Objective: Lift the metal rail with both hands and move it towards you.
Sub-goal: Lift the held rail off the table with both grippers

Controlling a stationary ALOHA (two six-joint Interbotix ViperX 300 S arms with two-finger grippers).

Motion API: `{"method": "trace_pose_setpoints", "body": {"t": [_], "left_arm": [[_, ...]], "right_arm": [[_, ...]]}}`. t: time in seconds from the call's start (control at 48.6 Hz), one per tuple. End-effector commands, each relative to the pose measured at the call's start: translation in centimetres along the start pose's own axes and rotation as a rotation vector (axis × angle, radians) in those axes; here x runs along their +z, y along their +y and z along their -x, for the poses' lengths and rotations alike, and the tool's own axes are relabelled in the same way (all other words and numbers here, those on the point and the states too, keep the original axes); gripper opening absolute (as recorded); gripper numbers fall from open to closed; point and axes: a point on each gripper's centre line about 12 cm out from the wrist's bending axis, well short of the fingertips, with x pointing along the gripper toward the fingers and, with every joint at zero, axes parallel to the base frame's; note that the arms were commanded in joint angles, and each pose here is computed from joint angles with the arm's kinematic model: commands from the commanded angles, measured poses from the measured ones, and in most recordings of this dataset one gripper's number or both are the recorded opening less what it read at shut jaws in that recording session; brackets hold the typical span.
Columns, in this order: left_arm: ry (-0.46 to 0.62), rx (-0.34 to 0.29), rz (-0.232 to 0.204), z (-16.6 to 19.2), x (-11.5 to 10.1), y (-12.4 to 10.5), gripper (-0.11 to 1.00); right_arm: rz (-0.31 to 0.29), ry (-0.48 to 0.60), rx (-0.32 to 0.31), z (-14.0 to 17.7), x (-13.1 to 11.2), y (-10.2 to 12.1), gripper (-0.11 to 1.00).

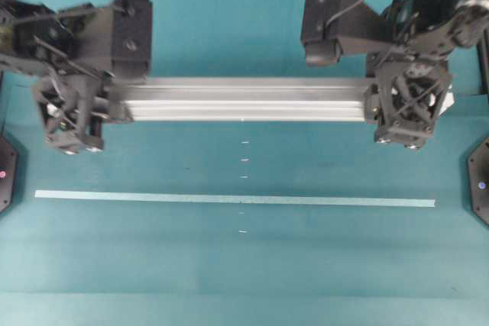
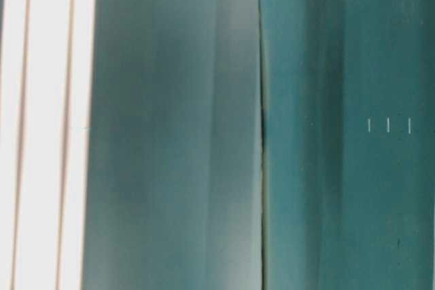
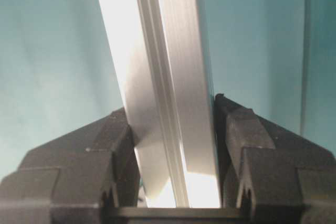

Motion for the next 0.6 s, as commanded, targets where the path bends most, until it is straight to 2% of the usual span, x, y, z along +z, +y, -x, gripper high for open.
{"method": "trace_pose_setpoints", "body": {"t": [0.0, 0.206, 0.37, 0.576], "left_arm": [[-0.075, 0.004, 0.019, 3.7, 1.1, 0.0, 0.29], [-0.035, -0.003, 0.013, 6.1, 2.2, -0.2, 0.29], [-0.065, -0.003, 0.024, 7.0, 3.4, -0.2, 0.29], [-0.064, -0.004, 0.056, 6.9, 3.5, -0.2, 0.29]], "right_arm": [[-0.075, -0.055, 0.006, 2.4, 0.4, 0.3, 0.37], [-0.084, -0.136, 0.018, 5.9, 1.2, 1.9, 0.37], [-0.082, -0.133, 0.019, 5.9, 1.3, 2.1, 0.37], [-0.079, -0.141, 0.019, 6.2, 1.5, 2.1, 0.37]]}}
